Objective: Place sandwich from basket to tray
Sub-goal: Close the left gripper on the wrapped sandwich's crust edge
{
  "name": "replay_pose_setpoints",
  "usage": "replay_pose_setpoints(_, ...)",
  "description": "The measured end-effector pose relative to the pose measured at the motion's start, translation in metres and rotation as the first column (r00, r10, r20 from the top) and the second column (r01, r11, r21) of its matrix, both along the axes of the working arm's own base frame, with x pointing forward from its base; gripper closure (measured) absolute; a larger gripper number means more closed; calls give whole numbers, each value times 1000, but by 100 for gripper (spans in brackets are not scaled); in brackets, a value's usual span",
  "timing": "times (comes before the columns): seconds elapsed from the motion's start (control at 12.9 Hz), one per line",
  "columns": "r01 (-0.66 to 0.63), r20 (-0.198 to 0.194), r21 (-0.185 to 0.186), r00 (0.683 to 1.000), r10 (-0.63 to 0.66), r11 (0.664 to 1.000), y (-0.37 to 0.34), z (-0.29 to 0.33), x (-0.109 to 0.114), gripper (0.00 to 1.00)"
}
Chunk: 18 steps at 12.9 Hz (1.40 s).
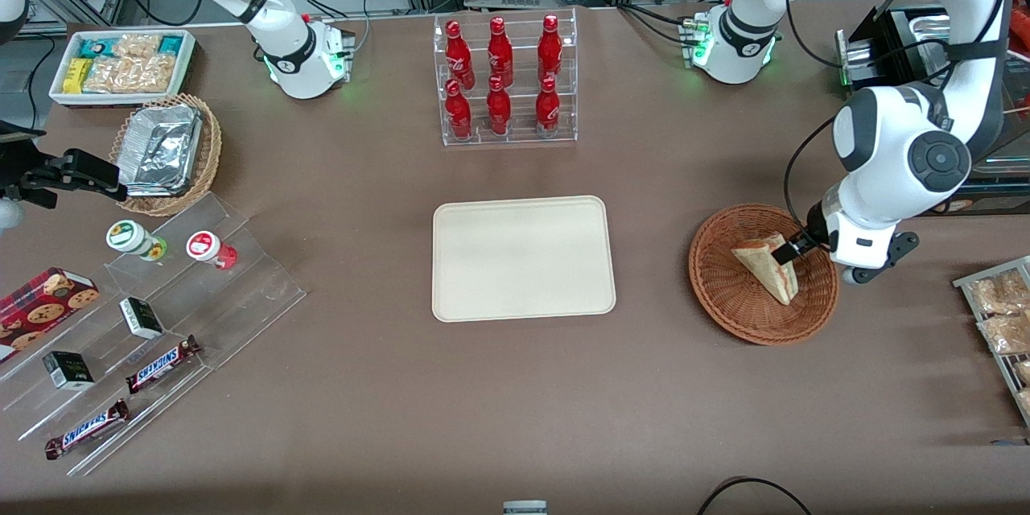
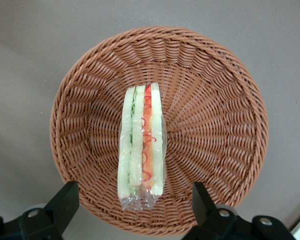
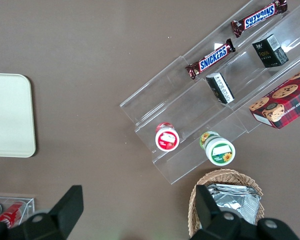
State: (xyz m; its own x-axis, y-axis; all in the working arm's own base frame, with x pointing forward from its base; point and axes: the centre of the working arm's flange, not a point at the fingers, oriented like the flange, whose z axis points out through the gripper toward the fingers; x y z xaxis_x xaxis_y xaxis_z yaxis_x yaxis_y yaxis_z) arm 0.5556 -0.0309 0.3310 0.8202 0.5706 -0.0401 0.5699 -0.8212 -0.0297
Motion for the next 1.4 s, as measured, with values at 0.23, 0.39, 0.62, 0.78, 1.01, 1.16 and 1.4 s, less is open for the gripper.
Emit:
replay_pose_setpoints(0.23, -24, 3, -1, 1000, 24, 1000, -2, -13, 2, 0)
replay_pose_setpoints(0.39, -34, 11, -6, 999, 34, 999, -4, -23, 1, 0)
replay_pose_setpoints(0.62, -56, 12, -5, 998, 56, 998, -7, -46, -4, 0)
replay_pose_setpoints(0.78, -56, -6, -3, 998, 56, 998, -8, -60, -7, 0)
replay_pose_setpoints(1.01, -55, -24, -1, 998, 55, 998, -8, -74, -9, 0)
replay_pose_setpoints(1.16, -55, -34, 0, 998, 55, 998, -8, -81, -10, 7)
replay_pose_setpoints(1.4, -55, -39, 1, 998, 55, 998, -8, -83, -11, 44)
